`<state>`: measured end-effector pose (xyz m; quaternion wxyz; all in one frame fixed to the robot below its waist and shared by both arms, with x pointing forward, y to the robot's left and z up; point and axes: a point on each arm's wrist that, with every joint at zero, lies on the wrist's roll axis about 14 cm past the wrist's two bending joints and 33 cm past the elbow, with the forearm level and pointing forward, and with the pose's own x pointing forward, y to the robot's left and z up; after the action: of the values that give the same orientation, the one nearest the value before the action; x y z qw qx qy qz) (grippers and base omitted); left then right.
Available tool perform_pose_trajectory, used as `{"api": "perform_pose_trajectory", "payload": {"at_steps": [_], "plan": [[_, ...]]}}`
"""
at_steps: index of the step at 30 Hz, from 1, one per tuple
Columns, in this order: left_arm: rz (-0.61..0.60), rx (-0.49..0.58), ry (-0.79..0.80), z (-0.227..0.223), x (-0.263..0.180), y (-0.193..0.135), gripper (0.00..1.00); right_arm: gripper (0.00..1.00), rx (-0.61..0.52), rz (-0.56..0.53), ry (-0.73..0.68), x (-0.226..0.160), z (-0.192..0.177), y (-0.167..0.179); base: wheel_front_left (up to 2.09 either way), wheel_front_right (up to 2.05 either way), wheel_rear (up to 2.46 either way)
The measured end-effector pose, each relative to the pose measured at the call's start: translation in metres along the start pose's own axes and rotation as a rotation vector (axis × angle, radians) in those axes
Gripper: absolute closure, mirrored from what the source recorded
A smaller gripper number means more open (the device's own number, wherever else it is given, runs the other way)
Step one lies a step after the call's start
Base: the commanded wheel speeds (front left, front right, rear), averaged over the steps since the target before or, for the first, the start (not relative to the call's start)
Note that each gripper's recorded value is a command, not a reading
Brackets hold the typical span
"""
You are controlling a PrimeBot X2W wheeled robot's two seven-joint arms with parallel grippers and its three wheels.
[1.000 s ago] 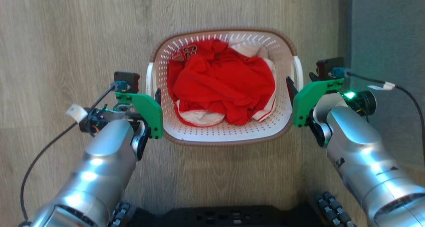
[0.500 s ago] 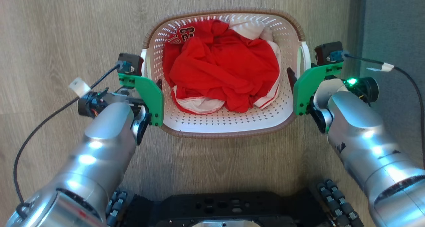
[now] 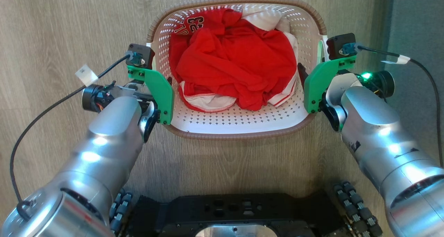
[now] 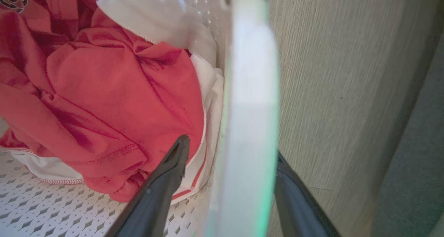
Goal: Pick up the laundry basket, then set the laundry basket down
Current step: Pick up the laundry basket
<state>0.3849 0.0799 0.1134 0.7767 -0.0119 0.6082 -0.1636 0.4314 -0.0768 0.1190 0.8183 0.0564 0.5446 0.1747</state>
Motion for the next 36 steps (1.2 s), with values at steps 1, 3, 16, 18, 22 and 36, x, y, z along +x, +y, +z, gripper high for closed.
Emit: {"api": "perform_pose_trajectory", "payload": {"at_steps": [1, 3, 16, 18, 22, 36], "plan": [[-0.001, 0.005, 0.001, 0.0, 0.001, 0.0, 0.0, 0.0, 0.015, 0.002, 0.003, 0.001, -0.002, 0.001, 0.0, 0.0, 0.0], [-0.001, 0.011, 0.004, 0.0, 0.002, 0.0, 0.0, 0.0, 0.02, 0.005, 0.005, 0.003, -0.002, 0.001, 0.0, 0.0, 0.0], [-0.006, -0.008, -0.012, 0.005, 0.002, -0.002, 0.0, 0.74, 0.007, 0.021, -0.014, 0.006, 0.005, 0.007, 0.0, 0.0, 0.0], [-0.011, -0.018, -0.01, 0.004, 0.002, -0.003, 1.0, 1.0, -0.01, 0.034, -0.012, 0.007, 0.005, 0.011, 0.0, 0.0, 0.0], [-0.008, -0.034, 0.005, -0.001, 0.001, -0.002, 1.0, 1.0, 0.028, 0.031, -0.026, 0.008, 0.007, 0.01, 0.0, 0.0, 0.0], [-0.027, 0.013, -0.003, 0.003, -0.011, -0.009, 1.0, 1.0, 0.003, 0.016, 0.012, -0.003, 0.008, 0.008, 0.0, 0.0, 0.0]]}}
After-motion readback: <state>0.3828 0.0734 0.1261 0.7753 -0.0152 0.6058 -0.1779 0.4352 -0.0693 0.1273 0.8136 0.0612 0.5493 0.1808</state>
